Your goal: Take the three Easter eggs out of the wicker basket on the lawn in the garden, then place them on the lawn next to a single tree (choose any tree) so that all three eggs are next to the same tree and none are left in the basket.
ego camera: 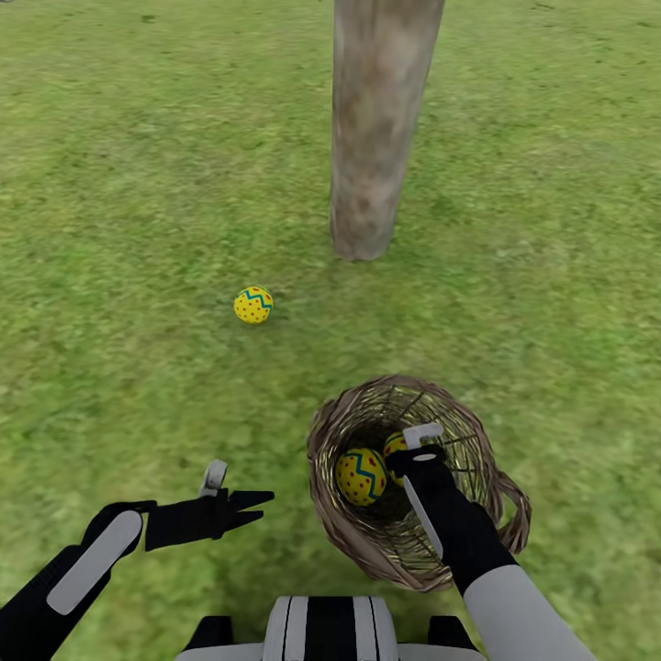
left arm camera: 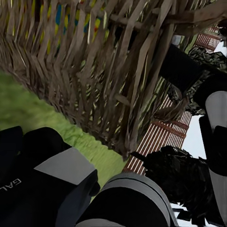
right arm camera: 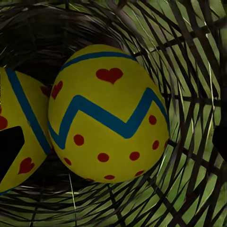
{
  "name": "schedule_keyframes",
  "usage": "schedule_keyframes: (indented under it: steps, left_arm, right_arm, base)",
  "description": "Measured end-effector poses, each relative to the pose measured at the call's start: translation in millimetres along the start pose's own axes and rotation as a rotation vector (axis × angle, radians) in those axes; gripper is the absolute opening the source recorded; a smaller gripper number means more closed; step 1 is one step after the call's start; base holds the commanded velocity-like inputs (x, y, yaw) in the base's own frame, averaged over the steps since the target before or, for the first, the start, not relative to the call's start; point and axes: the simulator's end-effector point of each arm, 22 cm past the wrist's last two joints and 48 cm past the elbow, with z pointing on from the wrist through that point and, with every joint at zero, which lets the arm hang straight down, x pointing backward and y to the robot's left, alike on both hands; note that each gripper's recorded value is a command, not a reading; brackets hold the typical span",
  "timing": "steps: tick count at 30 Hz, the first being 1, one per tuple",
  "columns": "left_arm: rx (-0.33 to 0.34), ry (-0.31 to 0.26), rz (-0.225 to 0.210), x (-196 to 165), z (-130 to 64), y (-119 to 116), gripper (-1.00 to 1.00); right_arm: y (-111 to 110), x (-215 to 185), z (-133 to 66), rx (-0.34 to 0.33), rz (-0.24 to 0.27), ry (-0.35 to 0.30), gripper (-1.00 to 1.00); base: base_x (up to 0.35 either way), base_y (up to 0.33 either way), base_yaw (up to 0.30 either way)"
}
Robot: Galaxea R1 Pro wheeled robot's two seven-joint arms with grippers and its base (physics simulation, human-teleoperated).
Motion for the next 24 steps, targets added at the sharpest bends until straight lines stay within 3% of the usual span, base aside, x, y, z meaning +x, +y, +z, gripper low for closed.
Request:
schedule_keyframes:
  steps: [24]
  left_arm:
    - [0.006, 0.008, -0.019, 3.3, 9.1, 10.3, 1.00]
  right_arm:
    - [4.5, 5.5, 10.7, -0.006, 0.001, 0.000, 1.00]
  base:
    - [0.000, 0.000, 0.000]
